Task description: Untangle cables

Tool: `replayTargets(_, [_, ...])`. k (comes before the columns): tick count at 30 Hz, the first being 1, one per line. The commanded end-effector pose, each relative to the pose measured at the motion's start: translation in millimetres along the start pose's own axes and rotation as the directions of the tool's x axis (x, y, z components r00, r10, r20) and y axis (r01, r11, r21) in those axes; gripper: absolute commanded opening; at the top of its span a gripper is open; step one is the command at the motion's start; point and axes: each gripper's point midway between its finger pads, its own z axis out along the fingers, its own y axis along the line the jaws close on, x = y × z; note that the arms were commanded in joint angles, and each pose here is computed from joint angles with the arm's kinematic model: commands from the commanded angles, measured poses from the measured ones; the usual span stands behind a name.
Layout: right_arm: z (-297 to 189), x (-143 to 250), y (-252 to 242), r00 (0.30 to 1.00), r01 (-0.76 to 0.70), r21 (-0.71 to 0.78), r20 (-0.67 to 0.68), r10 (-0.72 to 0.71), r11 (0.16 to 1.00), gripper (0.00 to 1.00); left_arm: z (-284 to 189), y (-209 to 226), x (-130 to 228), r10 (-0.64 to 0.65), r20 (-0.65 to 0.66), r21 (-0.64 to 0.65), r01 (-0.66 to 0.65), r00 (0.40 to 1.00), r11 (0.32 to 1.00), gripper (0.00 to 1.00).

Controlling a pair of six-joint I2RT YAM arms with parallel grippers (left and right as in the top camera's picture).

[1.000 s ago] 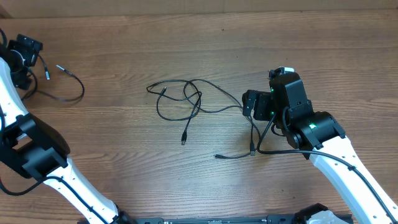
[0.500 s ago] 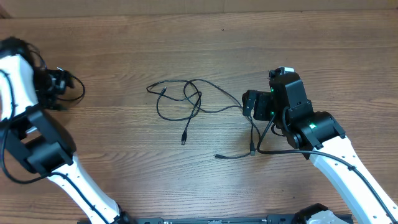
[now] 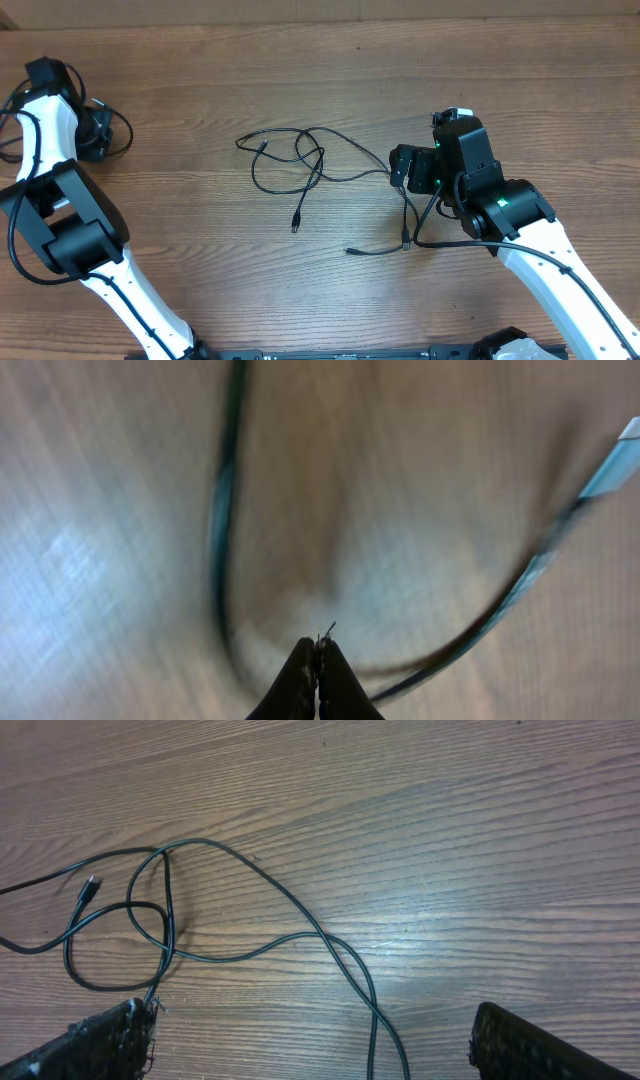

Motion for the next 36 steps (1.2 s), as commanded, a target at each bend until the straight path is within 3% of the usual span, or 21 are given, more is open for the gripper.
replayTargets(1, [-1, -4, 0, 1.000, 0.001, 0.002, 0.015, -0.001, 1.000, 1.00, 22, 2, -13, 0.051, 0.050, -0.014, -0.051, 0.997, 0.999, 0.04])
replayTargets(5, [-1, -4, 0, 1.000, 0.001, 0.002, 0.015, -0.001, 1.000, 1.00, 25, -5, -31, 0.035, 0.105, 0.026, -0.038, 0.994, 0.999, 0.04])
replayTargets(8, [-1, -4, 0, 1.000, 0.001, 0.002, 0.015, -0.001, 1.000, 1.00, 17, -20, -39, 0.093, 0.110, 0.091, -0.103, 0.990, 0.991, 0.07])
replayTargets(12, [-1, -4, 0, 1.000, 0.001, 0.002, 0.015, -0.001, 1.000, 1.00, -34, -47, -54, 0.187, 0.126, 0.158, -0.206, 0.974, 0.966, 0.06])
replayTargets(14, [-1, -4, 0, 1.000, 0.001, 0.002, 0.015, -0.001, 1.000, 1.00, -62, -57, -54, 0.204, 0.114, 0.193, -0.223, 0.972, 0.955, 0.10])
replayTargets(16, [-1, -4, 0, 1.000, 0.001, 0.002, 0.015, -0.001, 1.000, 1.00, -90, -70, -46, 0.246, 0.091, 0.253, -0.261, 0.965, 0.932, 0.23])
replayTargets(17, [-1, -4, 0, 1.000, 0.001, 0.002, 0.015, -0.001, 1.000, 1.00, -110, -81, -36, 0.276, 0.064, 0.314, -0.282, 0.959, 0.907, 0.50])
replayTargets(18, [-1, -4, 0, 1.000, 0.001, 0.002, 0.015, -0.001, 1.000, 1.00, -123, -87, -29, 0.290, 0.044, 0.351, -0.286, 0.956, 0.891, 0.66])
replayTargets(19, [-1, -4, 0, 1.000, 0.001, 0.002, 0.015, -0.001, 1.000, 1.00, -133, -92, -22, 0.303, 0.026, 0.385, -0.289, 0.953, 0.876, 0.75])
replayTargets(23, [-1, -4, 0, 1.000, 0.001, 0.002, 0.015, -0.001, 1.000, 1.00, -179, -106, 4, 0.354, -0.001, 0.476, -0.311, 0.935, 0.823, 0.86])
replayTargets(29, [-1, -4, 0, 1.000, 0.001, 0.002, 0.015, -0.001, 1.000, 1.00, -245, -101, 36, 0.401, 0.029, 0.494, -0.362, 0.916, 0.790, 0.89])
replayTargets(36, [-1, -4, 0, 1.000, 0.001, 0.002, 0.015, -0.001, 1.000, 1.00, -341, -55, 72, 0.443, 0.187, 0.409, -0.480, 0.876, 0.776, 0.89])
